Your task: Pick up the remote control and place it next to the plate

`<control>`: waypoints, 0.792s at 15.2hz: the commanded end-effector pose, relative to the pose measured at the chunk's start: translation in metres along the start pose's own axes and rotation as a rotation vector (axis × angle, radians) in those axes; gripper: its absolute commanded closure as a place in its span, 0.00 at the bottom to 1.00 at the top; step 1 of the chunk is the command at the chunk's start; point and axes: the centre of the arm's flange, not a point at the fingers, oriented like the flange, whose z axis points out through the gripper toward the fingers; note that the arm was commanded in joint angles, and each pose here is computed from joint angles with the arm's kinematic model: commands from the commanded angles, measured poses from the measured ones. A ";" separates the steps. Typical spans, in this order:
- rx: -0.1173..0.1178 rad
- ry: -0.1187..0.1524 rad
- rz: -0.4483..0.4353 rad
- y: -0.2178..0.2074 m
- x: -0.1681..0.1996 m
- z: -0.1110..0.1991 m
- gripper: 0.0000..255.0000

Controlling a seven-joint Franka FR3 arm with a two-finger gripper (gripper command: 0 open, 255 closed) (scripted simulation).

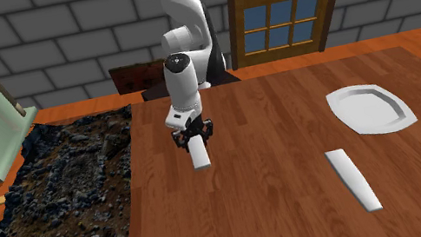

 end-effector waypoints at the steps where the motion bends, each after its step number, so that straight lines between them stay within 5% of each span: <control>1: 0.000 0.000 0.000 0.001 -0.001 -0.011 1.00; 12: 0.000 0.000 0.000 0.002 0.000 -0.069 1.00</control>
